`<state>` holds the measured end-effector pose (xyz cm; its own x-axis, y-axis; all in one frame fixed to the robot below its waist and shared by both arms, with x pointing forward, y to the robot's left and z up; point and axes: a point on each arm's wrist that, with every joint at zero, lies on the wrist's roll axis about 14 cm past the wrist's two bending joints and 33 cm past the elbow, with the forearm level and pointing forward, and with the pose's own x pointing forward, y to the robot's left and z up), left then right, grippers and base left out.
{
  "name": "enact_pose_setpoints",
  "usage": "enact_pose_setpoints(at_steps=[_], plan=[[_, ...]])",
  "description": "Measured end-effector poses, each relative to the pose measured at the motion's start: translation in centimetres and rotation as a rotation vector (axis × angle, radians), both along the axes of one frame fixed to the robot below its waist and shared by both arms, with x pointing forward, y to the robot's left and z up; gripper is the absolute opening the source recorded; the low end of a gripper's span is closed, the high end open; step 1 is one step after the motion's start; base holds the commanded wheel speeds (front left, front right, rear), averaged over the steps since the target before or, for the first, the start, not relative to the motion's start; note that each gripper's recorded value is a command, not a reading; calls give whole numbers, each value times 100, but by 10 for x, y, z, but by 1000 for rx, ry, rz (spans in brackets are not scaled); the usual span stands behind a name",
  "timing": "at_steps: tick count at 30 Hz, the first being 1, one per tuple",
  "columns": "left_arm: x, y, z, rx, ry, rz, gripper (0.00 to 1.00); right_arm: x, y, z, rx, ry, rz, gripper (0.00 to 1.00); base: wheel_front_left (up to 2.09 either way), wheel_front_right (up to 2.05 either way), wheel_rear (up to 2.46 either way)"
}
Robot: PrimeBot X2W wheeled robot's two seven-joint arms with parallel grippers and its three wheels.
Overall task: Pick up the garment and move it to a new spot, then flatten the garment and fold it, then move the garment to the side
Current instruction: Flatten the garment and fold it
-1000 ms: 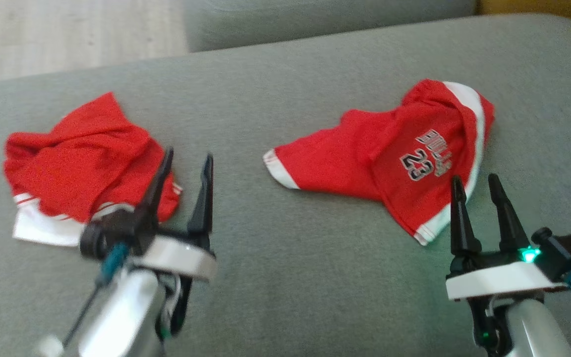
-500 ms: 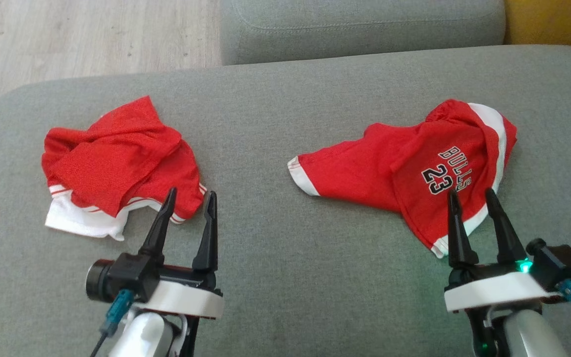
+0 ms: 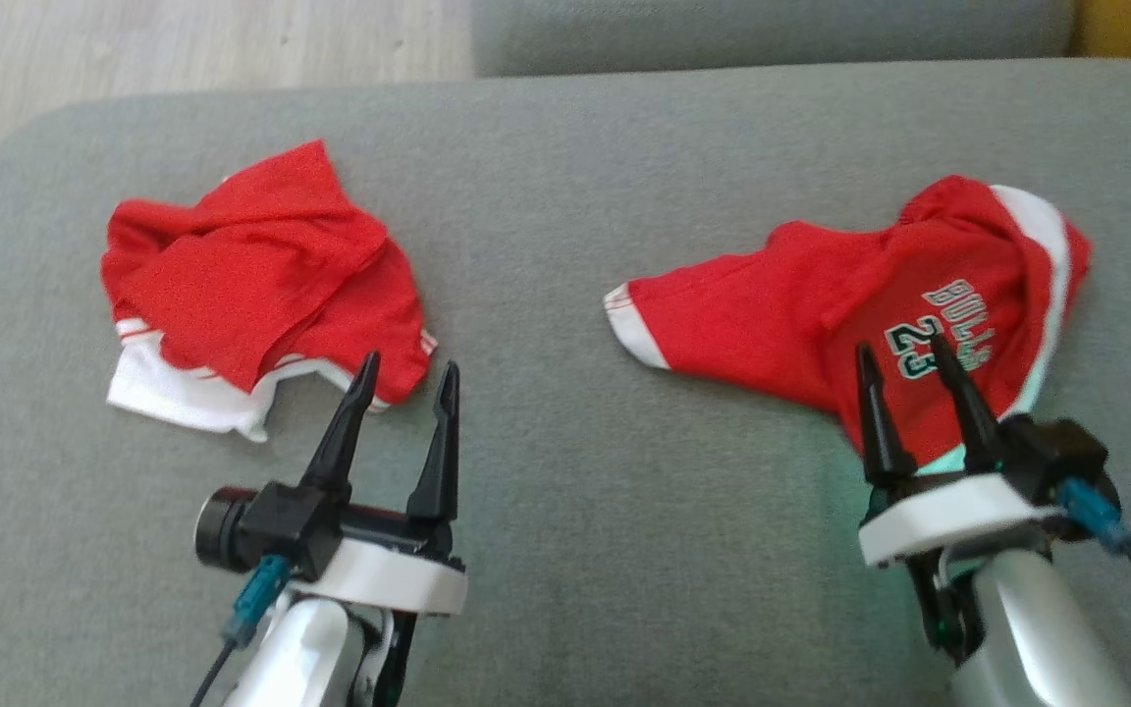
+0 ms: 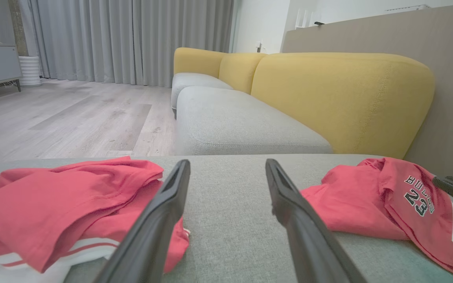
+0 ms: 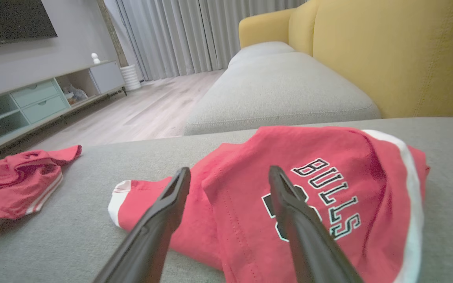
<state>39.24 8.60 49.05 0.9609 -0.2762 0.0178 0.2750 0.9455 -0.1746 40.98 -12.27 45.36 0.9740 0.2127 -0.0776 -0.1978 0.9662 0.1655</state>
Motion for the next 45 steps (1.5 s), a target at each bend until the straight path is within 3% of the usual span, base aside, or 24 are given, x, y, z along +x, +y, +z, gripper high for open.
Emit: enact_pose_setpoints(at_steps=[14, 15, 16, 24, 31, 36, 38, 45], plan=[[10, 18, -15, 1, 39, 60, 100, 46, 21, -55, -111, 172, 76, 100, 0, 0, 0], [11, 19, -15, 4, 40, 63, 100, 48, 22, -57, -115, 180, 77, 78, 0, 0, 0], [11, 20, -15, 7, 39, 61, 100, 49, 22, -58, -116, 185, 77, 0, 0, 0, 0], [12, 20, -6, 8, 13, 65, 100, 61, 23, -24, -63, 85, 58, 0, 0, 0, 0], [5, 16, 9, -4, -27, 56, 100, 71, 29, 55, -25, -145, 63, 0, 0, 0, 0], [-4, 23, 18, -13, -49, 82, 100, 75, 55, 114, -25, -287, 134, 0, 0, 0, 0], [-6, 25, 21, -14, -57, 89, 100, 79, 69, 147, -26, -363, 170, 0, 0, 0, 0], [-17, 29, 23, -25, -61, 108, 100, 76, 81, 290, 126, -688, 205, 0, 0, 0, 0]])
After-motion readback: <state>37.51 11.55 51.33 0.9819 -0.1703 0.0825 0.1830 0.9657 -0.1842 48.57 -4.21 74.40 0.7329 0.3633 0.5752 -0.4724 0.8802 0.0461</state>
